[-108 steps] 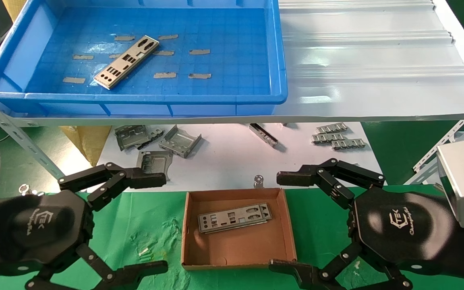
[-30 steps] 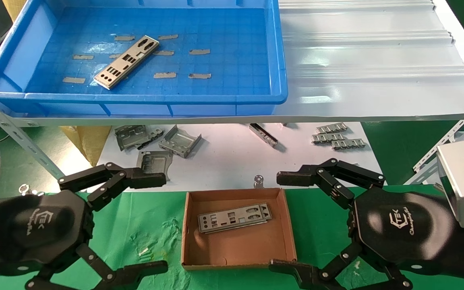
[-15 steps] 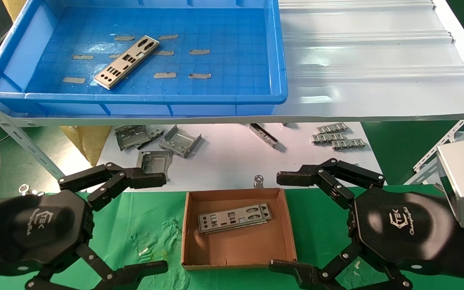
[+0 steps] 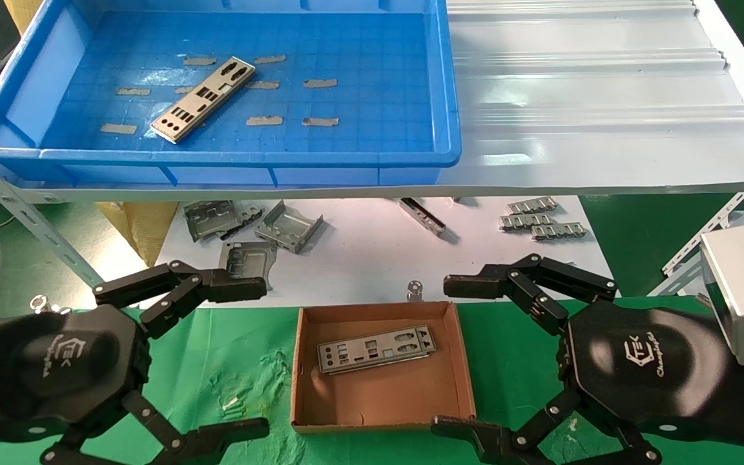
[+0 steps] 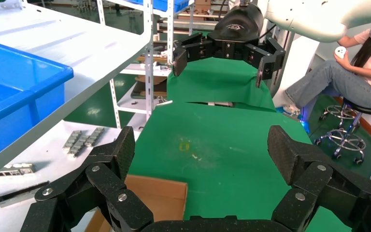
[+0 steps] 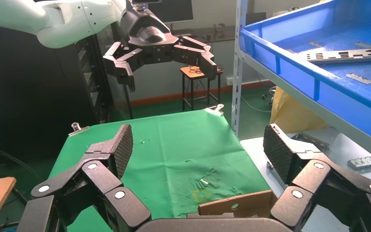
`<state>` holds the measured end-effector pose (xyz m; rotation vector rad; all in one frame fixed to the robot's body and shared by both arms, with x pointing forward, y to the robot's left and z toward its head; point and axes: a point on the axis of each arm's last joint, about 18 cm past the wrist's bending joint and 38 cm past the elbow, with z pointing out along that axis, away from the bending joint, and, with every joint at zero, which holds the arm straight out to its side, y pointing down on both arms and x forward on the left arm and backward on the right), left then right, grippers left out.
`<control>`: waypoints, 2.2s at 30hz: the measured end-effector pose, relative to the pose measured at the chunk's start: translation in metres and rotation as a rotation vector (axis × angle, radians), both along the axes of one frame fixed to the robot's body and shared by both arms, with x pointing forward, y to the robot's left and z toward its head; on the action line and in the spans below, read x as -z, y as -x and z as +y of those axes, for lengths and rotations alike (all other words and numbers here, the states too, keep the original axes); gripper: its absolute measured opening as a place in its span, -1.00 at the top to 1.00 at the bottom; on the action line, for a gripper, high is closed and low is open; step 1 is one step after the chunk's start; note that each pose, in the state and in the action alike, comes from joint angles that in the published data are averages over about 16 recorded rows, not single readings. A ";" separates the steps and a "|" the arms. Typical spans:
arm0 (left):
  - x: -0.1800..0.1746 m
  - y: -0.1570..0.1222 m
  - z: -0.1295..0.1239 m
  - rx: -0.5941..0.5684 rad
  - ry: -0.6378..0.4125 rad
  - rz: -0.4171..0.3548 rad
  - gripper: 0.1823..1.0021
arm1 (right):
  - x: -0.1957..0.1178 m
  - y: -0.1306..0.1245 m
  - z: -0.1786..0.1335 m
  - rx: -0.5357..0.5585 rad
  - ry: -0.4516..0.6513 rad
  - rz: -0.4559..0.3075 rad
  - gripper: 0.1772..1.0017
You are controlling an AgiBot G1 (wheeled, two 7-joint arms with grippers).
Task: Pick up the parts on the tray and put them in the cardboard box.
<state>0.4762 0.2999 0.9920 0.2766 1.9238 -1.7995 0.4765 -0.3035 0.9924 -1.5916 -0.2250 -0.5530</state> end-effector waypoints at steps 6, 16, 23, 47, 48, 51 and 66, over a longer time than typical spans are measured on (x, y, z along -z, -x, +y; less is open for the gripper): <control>0.000 0.000 0.000 0.000 0.000 0.000 -1.00 | 0.000 0.000 0.000 0.000 0.000 0.000 -1.00; 0.000 0.000 0.000 0.000 0.000 0.000 -1.00 | 0.000 0.000 0.000 0.000 0.000 0.000 -1.00; 0.000 0.000 0.000 0.000 0.000 0.000 -1.00 | 0.000 0.000 0.000 0.000 0.000 0.000 -1.00; 0.000 0.000 0.000 0.000 0.000 0.000 -1.00 | 0.000 0.000 0.000 0.000 0.000 0.000 -0.99; 0.000 0.000 0.000 0.000 0.000 0.000 -1.00 | 0.000 0.000 0.000 0.000 0.000 0.000 -0.99; 0.000 0.000 0.000 0.000 0.000 0.000 -1.00 | 0.000 0.000 0.000 0.000 0.000 0.000 -0.99; 0.000 0.000 0.000 0.000 0.000 0.000 -1.00 | 0.000 0.000 0.000 0.000 0.000 0.000 -0.77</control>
